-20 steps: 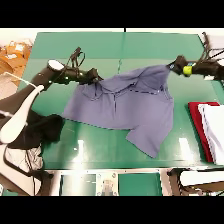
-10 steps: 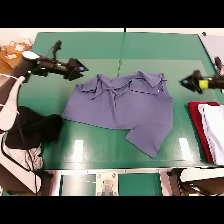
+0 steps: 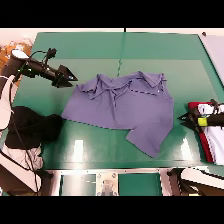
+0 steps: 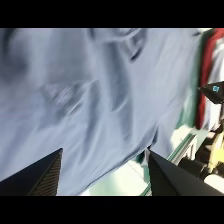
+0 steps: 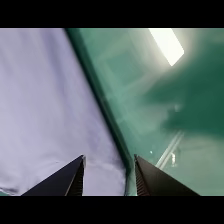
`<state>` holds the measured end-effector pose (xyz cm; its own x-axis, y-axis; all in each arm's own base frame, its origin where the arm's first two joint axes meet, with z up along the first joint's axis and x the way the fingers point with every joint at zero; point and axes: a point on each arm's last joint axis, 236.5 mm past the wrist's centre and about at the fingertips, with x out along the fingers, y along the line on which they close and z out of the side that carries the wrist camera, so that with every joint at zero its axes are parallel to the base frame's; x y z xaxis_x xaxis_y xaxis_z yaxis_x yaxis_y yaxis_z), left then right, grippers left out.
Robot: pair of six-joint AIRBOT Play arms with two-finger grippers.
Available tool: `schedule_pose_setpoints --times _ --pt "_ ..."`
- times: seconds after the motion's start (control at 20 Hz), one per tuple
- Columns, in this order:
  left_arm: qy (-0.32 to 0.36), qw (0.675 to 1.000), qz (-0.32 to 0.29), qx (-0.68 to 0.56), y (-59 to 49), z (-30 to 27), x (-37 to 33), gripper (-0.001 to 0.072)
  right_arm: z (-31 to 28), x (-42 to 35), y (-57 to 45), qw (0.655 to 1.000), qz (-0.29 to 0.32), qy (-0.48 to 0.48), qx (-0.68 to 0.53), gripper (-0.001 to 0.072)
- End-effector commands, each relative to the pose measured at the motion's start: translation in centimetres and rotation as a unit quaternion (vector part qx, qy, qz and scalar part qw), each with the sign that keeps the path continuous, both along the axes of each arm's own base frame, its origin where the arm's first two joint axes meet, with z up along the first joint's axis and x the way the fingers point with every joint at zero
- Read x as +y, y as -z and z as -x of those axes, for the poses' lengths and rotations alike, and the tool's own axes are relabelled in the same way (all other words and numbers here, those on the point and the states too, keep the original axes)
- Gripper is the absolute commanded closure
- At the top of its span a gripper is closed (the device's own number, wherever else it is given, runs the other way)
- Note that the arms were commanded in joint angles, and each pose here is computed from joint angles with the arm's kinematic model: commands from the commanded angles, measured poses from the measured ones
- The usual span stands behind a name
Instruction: Fold the shirts.
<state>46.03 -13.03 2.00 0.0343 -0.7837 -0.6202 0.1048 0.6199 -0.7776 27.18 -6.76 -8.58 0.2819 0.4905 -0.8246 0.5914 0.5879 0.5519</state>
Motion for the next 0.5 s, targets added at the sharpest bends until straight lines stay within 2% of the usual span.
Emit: schedule_pose_setpoints --times 0.0,0.15,0.2,0.25,0.45 --pt "0.008 1.000 -0.020 0.017 0.7 0.8 0.7 0.0115 0.8 1.7 2.6 1.000 0.018 -0.003 0.007 0.0338" --pt "0.007 1.000 -0.021 0.016 0.8 0.7 0.8 0.0135 0.3 2.7 3.3 1.000 0.017 -0.017 0.009 0.0339" --pt "0.007 1.000 -0.022 0.017 0.8 0.8 0.8 0.0304 0.4 3.5 3.5 0.999 0.010 -0.029 0.015 0.0339" --pt "0.011 0.999 -0.023 0.020 0.8 1.0 0.8 0.0342 0.7 4.5 3.5 0.999 -0.001 -0.044 0.023 0.0339" --pt "0.022 0.999 -0.020 0.034 0.7 1.8 0.8 0.0346 1.7 6.9 3.0 0.995 -0.026 -0.086 0.037 0.0350"
